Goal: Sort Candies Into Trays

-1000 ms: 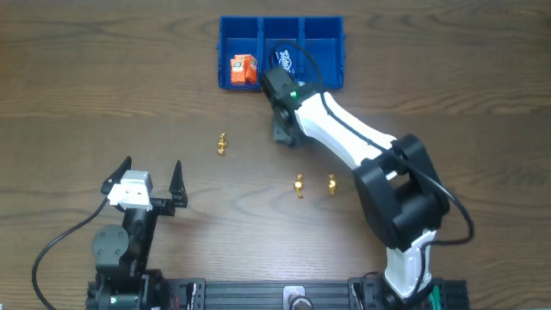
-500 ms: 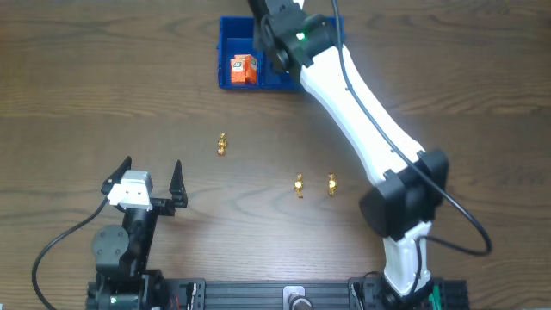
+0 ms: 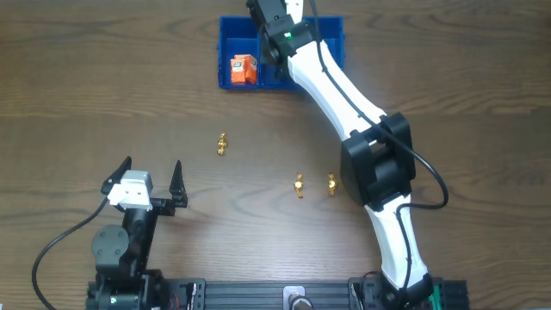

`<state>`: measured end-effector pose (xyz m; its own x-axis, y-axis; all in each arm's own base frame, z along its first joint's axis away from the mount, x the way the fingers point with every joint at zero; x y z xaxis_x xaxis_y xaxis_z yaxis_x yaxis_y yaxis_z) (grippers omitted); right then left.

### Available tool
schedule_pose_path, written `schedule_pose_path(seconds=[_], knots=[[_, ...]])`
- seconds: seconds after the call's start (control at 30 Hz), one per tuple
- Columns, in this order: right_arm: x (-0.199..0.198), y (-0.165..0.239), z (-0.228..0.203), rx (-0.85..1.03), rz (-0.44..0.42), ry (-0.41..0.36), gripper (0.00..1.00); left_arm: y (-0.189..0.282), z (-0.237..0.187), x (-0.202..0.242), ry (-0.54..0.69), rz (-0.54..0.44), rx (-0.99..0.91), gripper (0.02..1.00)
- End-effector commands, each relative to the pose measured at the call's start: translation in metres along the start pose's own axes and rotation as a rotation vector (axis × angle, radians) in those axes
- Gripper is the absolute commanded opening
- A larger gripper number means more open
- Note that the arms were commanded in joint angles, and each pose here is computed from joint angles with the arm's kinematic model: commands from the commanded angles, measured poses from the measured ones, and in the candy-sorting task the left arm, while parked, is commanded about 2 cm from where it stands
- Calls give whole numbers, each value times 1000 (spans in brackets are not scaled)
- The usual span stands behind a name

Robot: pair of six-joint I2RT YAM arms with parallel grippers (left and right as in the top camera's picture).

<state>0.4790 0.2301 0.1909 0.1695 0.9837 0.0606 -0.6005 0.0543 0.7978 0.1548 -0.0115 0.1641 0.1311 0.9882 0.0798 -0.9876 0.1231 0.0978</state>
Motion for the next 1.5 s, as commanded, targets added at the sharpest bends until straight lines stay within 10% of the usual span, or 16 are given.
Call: schedule_pose_path(seconds=[0.03, 0.57, 1.13, 1.5], knots=[[1, 7, 7, -18, 16, 0, 194, -1, -11, -2, -2, -23, 43, 998], [18, 13, -1, -31, 46, 33, 546, -1, -11, -2, -2, -23, 43, 996], [54, 105, -51, 94, 111, 151, 654, -1, -11, -2, -2, -23, 43, 996], [113, 79, -153, 319, 146, 208, 636, -1, -11, -2, -2, -23, 43, 998]])
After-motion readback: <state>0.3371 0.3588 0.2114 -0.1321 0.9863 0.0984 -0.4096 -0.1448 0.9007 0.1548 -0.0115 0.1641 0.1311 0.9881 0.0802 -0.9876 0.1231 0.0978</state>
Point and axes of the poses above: each gripper's point midway between its finger pads, its own y axis back along the fingers, its own x axis along the line the jaws close on, z = x × y, the point moved 9 cm from there along y, back along the fingers, and after that the axes turned 6 degrees about -y, right-handed, at the moved point
